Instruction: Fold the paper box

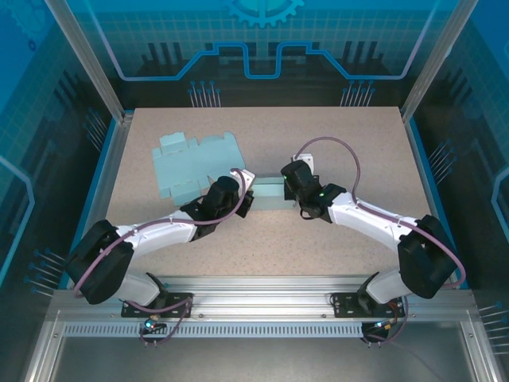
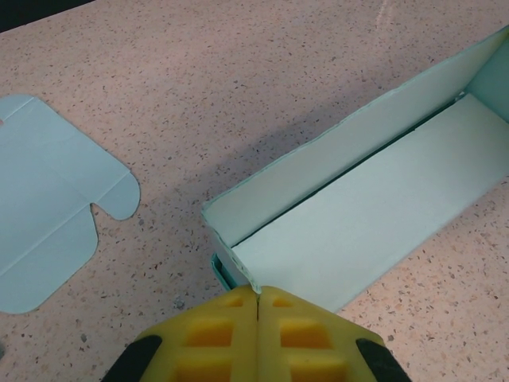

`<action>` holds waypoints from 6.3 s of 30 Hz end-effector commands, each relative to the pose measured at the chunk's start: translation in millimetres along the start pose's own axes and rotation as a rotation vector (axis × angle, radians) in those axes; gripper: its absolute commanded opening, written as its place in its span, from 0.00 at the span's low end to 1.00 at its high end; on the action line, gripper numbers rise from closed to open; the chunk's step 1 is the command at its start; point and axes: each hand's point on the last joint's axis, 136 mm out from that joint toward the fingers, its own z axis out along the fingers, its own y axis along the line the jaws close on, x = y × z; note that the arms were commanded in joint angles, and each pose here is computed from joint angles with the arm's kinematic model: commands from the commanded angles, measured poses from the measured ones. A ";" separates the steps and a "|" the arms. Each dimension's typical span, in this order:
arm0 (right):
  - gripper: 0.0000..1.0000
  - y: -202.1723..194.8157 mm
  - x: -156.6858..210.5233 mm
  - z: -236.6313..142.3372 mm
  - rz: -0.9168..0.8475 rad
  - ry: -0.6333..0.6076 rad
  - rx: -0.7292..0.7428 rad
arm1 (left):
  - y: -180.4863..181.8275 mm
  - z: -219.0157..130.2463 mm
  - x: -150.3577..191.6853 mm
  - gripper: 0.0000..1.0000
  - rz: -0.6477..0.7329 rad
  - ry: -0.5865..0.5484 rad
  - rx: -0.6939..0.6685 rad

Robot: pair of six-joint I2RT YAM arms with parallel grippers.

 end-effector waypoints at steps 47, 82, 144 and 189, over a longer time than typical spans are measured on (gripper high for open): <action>0.07 5.6 27.1 -7.0 -0.084 0.080 -0.041 | 26.1 9.0 -20.7 0.35 0.005 0.272 0.115; 0.07 12.1 24.4 -6.4 -0.095 0.076 -0.047 | 5.5 19.1 -11.3 0.02 -0.422 0.374 0.083; 0.06 48.7 19.0 4.7 0.033 0.039 -0.069 | 8.5 19.7 43.5 0.00 -0.413 0.318 -0.110; 0.13 31.8 69.3 5.7 -0.148 0.043 0.003 | 43.7 -9.0 -4.3 0.87 -0.674 0.115 -0.071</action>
